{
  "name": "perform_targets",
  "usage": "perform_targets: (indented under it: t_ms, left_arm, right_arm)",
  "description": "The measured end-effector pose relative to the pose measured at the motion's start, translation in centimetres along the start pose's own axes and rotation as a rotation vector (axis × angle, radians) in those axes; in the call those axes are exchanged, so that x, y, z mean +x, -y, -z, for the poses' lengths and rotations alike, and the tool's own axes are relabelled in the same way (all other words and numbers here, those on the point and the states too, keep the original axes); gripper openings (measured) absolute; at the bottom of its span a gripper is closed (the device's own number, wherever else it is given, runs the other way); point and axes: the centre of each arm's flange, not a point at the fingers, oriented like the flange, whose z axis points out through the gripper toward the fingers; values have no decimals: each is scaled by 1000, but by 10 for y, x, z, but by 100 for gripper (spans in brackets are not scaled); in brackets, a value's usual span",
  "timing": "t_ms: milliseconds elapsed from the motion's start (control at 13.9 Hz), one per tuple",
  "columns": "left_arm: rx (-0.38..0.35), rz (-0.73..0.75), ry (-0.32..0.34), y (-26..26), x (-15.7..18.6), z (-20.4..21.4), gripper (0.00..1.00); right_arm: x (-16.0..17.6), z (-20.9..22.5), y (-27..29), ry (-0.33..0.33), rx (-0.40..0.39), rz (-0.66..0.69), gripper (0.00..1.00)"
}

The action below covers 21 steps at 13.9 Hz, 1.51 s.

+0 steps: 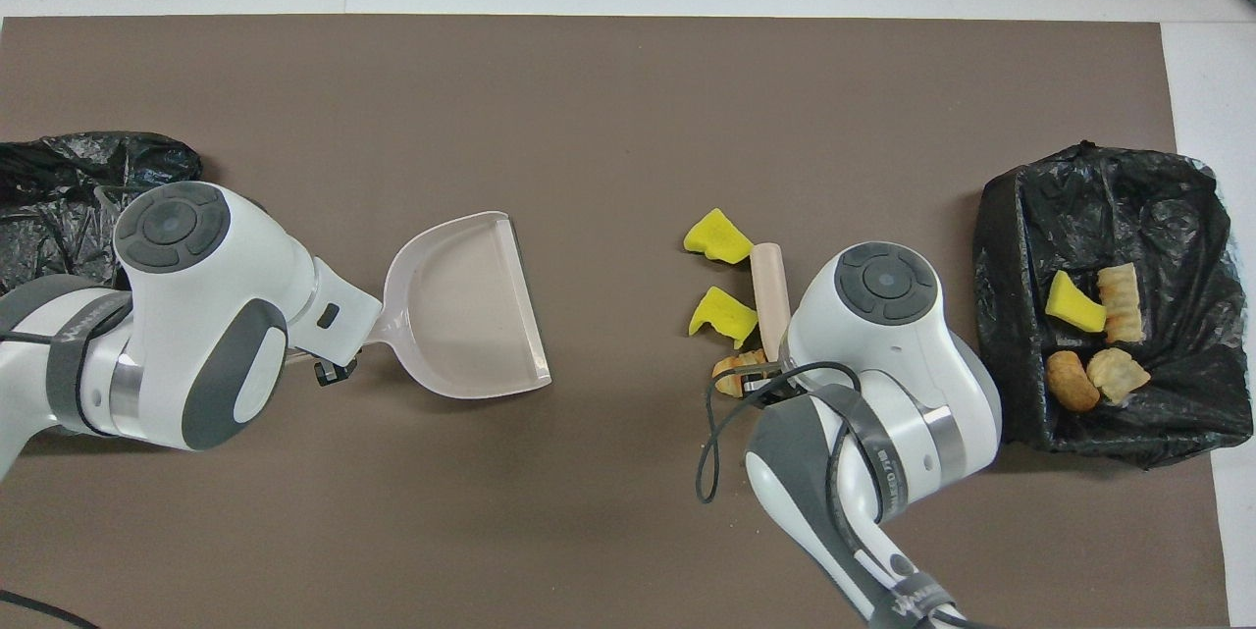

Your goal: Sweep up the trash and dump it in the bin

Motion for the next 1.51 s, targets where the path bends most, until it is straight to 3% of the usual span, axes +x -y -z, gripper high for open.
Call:
perform_targets:
  t_ms: [505,721,865,1225,1514]
  left_arm:
    - [22,47,-11,-28,20,-8,32]
    - [43,80,-23,-40,38,-9,32]
    - [48,95,-27,-45,45,-8,32]
    - [47,100,-36,-46,47,-8,32]
    - [45,-35,-27,-54,55,-10,32]
  right_arm:
    - [-18,18,124,-6,240,62,25]
    - [-26,29,145,-10,278,24,25]
    - [-23,40,133,9,237,28,25]
    - [4,80,47,36,36,22,25]
    - [20,76,-6,50,-55,-29,25]
